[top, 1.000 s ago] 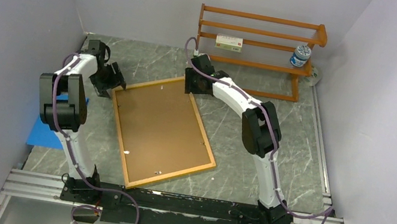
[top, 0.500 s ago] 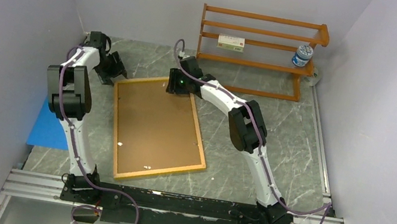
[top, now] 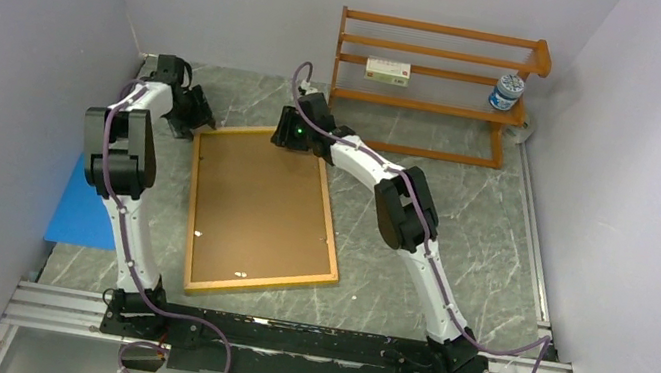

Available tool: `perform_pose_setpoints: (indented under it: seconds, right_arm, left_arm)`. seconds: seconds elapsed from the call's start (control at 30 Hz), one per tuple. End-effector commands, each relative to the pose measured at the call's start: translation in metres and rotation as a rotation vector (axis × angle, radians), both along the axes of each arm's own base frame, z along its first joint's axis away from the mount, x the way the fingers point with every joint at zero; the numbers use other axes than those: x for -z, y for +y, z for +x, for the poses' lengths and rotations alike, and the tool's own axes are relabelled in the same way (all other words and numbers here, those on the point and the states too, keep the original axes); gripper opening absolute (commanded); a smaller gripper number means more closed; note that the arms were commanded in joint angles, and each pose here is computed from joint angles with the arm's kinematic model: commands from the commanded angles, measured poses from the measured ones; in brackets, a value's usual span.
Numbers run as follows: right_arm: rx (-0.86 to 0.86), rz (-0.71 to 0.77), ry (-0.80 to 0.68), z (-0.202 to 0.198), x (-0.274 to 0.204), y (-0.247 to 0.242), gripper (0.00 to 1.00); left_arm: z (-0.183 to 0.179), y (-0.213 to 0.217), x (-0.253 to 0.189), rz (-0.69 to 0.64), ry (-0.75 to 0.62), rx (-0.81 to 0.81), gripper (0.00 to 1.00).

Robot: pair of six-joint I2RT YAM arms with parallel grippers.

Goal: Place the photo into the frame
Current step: Adjust the photo frame at the center of the board, then install the photo frame at the center of the board.

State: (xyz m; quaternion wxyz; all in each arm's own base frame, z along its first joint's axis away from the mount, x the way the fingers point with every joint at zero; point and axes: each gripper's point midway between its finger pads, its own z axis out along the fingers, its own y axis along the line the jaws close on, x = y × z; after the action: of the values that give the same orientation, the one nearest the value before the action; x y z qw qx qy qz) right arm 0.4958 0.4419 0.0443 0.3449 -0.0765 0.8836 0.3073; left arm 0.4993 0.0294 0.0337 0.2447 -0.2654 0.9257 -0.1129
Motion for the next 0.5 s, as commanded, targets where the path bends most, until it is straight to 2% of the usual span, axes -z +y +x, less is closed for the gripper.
perform_pose_setpoints:
  seconds: [0.0,0.17,0.47]
  right_arm:
    - [-0.003,0.020,-0.001,0.008,0.013,0.007,0.45]
    - [-0.028,0.049,0.018,0.002,0.020,0.012,0.43]
    - [-0.046,0.085,0.055,-0.006,0.027,0.015,0.32]
  left_arm:
    - [-0.005,-0.012,-0.013,-0.006,-0.011,0.005,0.67]
    - [0.011,0.002,-0.035,0.065,-0.069,-0.013,0.70]
    - [0.040,0.019,-0.080,0.174,-0.259,-0.065,0.76]
